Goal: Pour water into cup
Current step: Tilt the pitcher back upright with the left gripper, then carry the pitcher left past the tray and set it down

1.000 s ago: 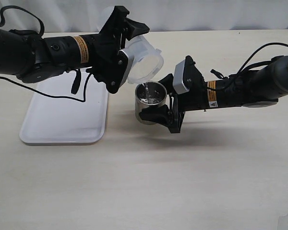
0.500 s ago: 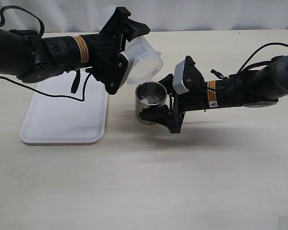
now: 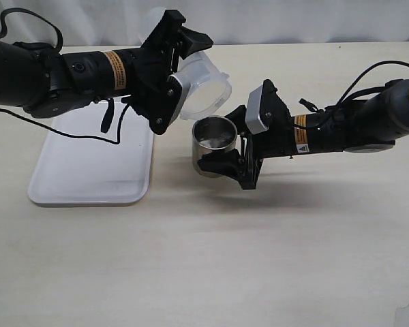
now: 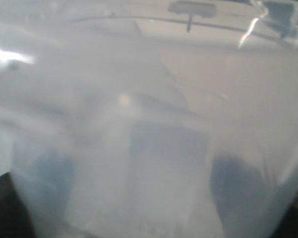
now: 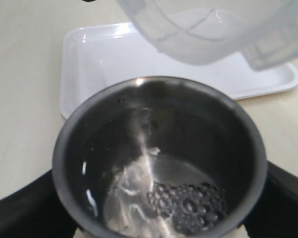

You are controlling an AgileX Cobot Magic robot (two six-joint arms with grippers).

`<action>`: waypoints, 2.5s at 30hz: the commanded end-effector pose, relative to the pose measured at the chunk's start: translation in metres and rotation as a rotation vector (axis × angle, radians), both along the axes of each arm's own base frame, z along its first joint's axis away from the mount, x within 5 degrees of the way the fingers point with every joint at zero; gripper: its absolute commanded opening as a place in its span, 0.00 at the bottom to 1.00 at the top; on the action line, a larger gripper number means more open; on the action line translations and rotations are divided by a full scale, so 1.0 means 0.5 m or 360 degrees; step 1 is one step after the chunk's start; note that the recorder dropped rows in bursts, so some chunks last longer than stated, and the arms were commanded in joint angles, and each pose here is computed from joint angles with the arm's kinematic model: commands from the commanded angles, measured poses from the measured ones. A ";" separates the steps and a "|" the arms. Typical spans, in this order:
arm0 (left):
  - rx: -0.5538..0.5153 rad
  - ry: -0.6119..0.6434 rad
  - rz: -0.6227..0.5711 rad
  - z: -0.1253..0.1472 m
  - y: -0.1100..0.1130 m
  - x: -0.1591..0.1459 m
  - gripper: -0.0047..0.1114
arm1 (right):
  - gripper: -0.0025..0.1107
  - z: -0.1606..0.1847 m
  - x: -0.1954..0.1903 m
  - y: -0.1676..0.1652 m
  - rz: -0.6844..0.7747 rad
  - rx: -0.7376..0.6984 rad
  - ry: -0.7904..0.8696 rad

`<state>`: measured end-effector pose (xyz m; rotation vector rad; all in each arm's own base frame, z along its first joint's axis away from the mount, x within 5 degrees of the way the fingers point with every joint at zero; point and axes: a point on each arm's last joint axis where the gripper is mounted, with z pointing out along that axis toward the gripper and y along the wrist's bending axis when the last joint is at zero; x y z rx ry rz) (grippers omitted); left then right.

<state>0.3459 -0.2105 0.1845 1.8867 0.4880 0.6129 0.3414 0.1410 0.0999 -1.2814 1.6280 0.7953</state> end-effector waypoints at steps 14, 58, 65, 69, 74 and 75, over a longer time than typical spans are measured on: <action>-0.0044 -0.0049 -0.0010 0.015 -0.004 0.001 0.04 | 0.06 0.012 0.001 0.004 0.0022 0.0049 -0.0029; -0.2696 0.1044 0.1542 0.027 0.450 0.076 0.04 | 0.06 0.012 0.002 0.003 0.0009 0.0048 -0.0028; -0.2762 0.0993 0.1743 -0.054 0.535 0.082 0.04 | 0.06 0.010 0.003 0.002 0.0000 0.0032 -0.0028; -0.2800 0.0968 0.1644 -0.104 0.533 0.090 0.04 | 0.06 0.010 0.003 0.002 0.0000 0.0032 -0.0028; -0.2817 0.0975 0.1624 -0.148 0.533 0.096 0.04 | 0.06 0.009 0.003 0.002 -0.0005 0.0023 -0.0027; -0.2812 0.0987 0.1641 -0.158 0.534 0.099 0.04 | 0.06 0.009 0.003 0.002 -0.0005 0.0023 -0.0027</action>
